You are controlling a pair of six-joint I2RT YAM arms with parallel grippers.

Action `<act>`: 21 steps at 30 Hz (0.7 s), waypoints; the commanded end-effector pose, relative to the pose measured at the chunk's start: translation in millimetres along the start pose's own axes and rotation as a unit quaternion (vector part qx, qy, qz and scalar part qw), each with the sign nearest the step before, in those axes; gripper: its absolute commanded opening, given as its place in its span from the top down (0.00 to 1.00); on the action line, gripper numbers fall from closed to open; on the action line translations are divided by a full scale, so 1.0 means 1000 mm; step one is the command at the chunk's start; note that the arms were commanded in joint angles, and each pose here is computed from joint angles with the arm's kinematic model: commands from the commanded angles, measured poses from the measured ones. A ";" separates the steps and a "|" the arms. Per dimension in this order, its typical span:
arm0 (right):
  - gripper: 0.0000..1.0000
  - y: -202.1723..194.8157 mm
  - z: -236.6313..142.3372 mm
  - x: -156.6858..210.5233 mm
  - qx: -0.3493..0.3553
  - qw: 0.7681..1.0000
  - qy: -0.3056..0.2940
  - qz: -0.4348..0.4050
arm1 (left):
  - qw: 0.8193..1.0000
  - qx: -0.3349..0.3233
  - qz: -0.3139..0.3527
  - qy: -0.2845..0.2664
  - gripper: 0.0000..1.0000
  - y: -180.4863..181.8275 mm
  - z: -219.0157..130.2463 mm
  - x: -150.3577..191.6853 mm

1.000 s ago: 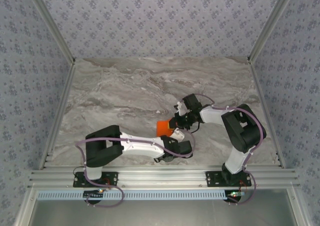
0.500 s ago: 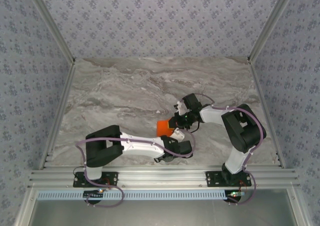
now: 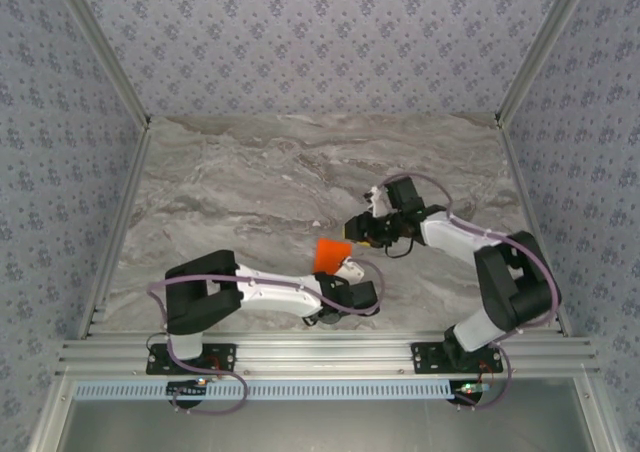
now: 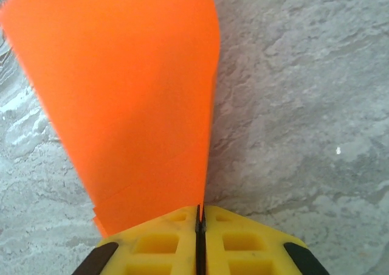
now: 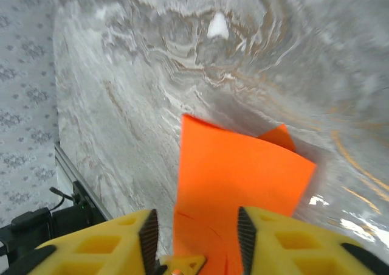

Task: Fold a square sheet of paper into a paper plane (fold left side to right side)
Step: Perform the fifth fold on the wing at the bottom-center of the table.

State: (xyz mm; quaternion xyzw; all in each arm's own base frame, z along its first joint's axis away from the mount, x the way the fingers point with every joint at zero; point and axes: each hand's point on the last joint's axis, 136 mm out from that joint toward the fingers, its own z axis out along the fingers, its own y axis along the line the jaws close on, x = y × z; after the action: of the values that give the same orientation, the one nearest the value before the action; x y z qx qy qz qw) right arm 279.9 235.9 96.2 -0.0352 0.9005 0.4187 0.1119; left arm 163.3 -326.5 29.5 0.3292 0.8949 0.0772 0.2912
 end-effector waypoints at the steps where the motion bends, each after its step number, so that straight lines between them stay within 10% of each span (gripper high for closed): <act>1: 0.52 -0.016 -0.022 0.008 0.021 1.000 -0.018 0.012 | 0.998 0.044 -0.041 -0.021 0.91 -0.001 -0.012 -0.015; 9: 0.45 -0.034 -0.044 0.023 0.019 0.999 -0.039 0.016 | 0.979 0.158 -0.122 -0.044 0.90 0.000 -0.019 -0.026; 21: 0.22 0.002 -0.018 0.019 -0.065 0.996 -0.054 0.018 | 0.898 0.322 -0.285 -0.091 0.90 0.025 -0.024 -0.028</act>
State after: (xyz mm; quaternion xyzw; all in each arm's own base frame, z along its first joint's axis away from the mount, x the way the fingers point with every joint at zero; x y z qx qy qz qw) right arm 248.1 207.6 89.3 0.0016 0.8793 0.4558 0.1383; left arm 180.6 -300.0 41.7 0.1569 0.9236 -0.2409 0.2537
